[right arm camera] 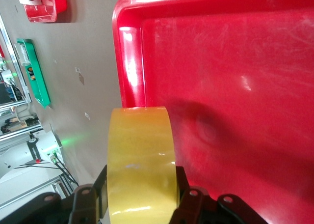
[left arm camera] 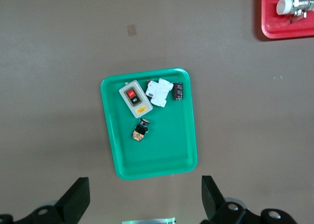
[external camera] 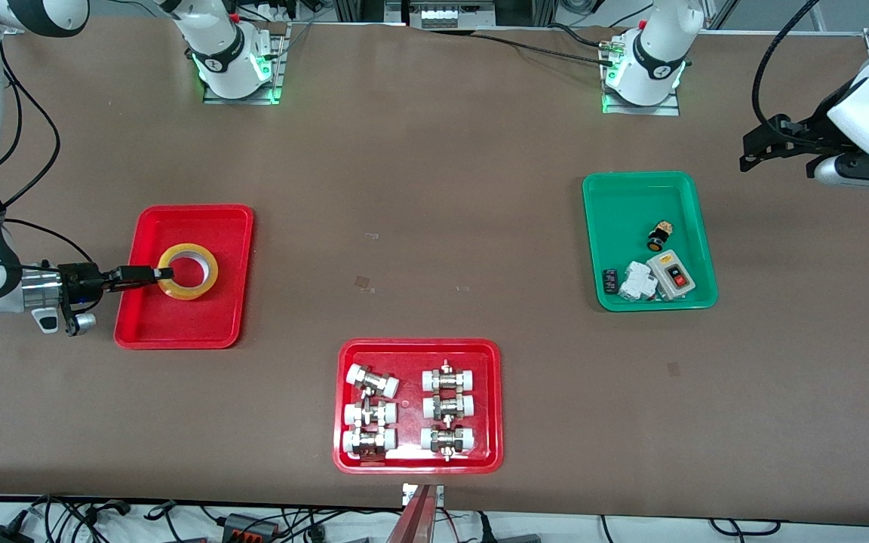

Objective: Left arm passes tape to right arm into tray
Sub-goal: 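Lower the tape into the empty red tray and open the right gripper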

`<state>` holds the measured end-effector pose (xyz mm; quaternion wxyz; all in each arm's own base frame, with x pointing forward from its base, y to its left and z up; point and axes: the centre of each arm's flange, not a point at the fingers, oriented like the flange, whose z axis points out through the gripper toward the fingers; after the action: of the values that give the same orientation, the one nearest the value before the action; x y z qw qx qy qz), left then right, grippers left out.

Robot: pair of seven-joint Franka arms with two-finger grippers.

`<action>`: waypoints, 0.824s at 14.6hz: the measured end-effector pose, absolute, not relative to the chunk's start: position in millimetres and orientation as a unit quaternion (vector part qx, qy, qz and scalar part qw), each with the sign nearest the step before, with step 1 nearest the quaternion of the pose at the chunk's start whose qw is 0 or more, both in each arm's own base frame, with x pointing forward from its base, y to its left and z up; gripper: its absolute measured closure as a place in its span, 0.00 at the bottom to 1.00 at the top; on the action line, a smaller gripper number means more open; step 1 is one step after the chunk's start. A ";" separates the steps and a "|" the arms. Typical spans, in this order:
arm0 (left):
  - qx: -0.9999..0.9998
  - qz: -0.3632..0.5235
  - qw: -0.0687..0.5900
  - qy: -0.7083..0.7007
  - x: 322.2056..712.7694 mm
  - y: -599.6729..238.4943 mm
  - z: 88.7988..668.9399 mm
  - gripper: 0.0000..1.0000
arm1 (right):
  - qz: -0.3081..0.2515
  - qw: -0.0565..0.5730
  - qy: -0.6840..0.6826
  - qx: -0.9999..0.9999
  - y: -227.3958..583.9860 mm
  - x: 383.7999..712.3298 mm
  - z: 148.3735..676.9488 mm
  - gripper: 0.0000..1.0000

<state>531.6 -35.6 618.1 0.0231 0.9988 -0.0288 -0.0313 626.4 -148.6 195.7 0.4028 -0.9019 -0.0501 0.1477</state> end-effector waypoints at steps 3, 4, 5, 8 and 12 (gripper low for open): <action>0.999 -0.014 0.024 -0.025 532.8 -31.4 610.9 0.00 | 0.147 0.413 -0.057 -0.897 -150.1 623.1 181.3 0.46; 0.999 -0.012 0.023 -0.024 533.5 -30.3 609.2 0.00 | 0.149 0.415 -0.057 -0.896 -151.3 621.5 176.1 0.46; 1.000 -0.011 0.015 -0.025 534.0 -28.1 608.8 0.00 | 0.151 0.416 -0.056 -0.895 -152.2 620.2 171.6 0.44; 0.999 -0.005 -0.016 -0.035 535.2 -18.8 610.6 0.00 | 0.157 0.423 -0.052 -0.891 -152.3 616.1 161.7 0.28; 0.999 -0.012 -0.020 -0.033 535.4 -13.9 612.2 0.00 | 0.171 0.423 -0.054 -0.888 -146.6 608.3 152.2 0.00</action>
<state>535.4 -13.9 612.2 -0.0200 0.9992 -0.0331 -0.0123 608.3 -146.6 152.2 0.4231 -0.8881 -0.0542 0.1712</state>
